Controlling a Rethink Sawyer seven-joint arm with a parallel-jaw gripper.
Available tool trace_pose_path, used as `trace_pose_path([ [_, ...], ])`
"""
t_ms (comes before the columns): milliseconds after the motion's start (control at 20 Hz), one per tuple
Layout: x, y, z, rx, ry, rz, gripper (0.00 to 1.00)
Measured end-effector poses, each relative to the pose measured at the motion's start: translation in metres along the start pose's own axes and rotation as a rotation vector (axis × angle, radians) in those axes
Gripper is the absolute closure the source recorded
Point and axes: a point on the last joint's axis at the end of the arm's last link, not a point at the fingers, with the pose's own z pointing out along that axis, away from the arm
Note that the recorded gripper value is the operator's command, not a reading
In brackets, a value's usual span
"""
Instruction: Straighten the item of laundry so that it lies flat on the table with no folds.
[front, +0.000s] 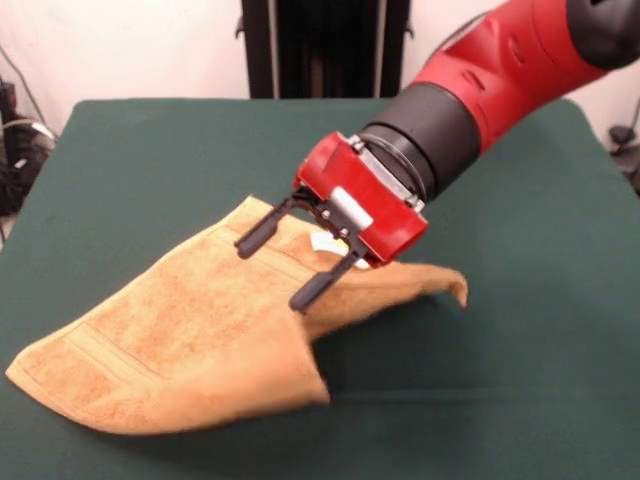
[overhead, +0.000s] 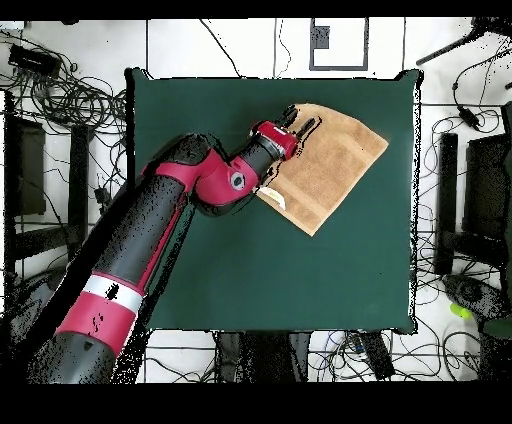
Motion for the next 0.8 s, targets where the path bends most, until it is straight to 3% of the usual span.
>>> trace_pose_path([
  [300, -0.023, -0.006, 0.011, -0.01, -0.047, -0.043, 0.0],
  [800, -0.044, 0.012, 0.015, -0.054, -0.101, -0.068, 0.0],
])
